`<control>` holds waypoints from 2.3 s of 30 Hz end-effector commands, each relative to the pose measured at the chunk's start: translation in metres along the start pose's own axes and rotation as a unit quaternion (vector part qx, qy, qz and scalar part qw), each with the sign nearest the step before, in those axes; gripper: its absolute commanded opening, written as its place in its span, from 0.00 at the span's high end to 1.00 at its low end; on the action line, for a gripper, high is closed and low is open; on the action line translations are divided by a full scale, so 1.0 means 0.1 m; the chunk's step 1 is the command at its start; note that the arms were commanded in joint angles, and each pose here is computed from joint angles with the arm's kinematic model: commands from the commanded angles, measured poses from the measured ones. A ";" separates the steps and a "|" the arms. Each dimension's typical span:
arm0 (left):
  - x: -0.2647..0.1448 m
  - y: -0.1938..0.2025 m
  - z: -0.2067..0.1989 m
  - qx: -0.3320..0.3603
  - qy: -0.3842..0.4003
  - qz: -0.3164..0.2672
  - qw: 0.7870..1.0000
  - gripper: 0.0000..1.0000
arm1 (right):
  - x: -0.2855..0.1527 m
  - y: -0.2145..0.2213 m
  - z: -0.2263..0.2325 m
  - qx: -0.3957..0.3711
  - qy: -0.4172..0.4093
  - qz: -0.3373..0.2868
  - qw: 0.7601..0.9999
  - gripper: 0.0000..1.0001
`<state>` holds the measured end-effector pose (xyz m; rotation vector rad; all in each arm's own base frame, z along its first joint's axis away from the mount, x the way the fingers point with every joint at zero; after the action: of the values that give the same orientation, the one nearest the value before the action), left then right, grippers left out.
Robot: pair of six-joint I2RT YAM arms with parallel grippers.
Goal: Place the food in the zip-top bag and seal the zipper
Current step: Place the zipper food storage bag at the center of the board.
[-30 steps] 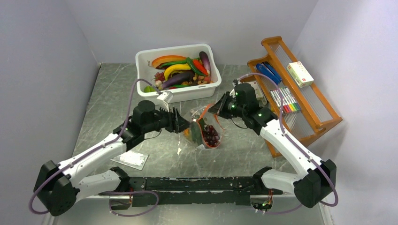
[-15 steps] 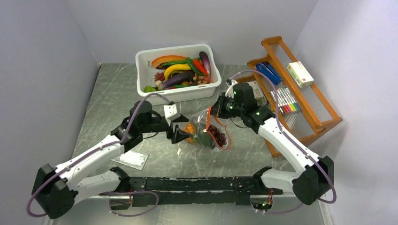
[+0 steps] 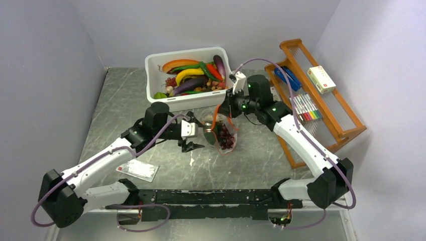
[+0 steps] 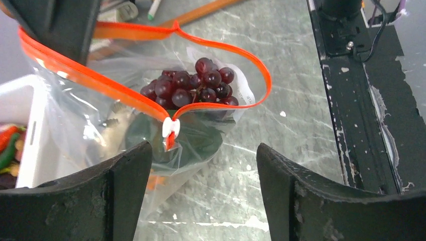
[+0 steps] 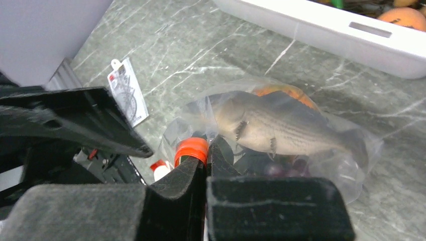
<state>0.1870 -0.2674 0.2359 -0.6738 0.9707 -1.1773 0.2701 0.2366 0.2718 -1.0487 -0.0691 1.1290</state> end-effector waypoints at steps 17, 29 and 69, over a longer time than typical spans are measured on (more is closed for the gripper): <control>-0.14 0.51 0.05 -0.043 -0.176 0.065 0.981 0.19 | -0.17 -0.05 0.69 -0.051 -0.232 0.039 0.971 1.00; 0.01 0.46 -0.01 -0.020 -0.178 -0.003 0.984 0.49 | 0.15 0.08 0.61 0.002 -0.271 0.046 0.961 1.00; -1.02 -0.02 1.04 -0.480 -0.338 0.057 0.808 0.36 | 0.45 0.33 0.84 -0.405 -0.228 0.032 0.885 1.00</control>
<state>0.2716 -0.1704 0.3501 -1.7098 0.5018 -0.3234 0.2441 0.3171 0.2571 -1.3164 -0.5821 1.4441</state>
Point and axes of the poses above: each gripper's point midway between its finger pads, its own x axis out along the fingers, its own z axis along the line the jaws close on, y = z × x, the point moved 3 cm from there along -x, back along the fingers, and after that the axes turned 11 degrees about x, right-handed, at the moved point
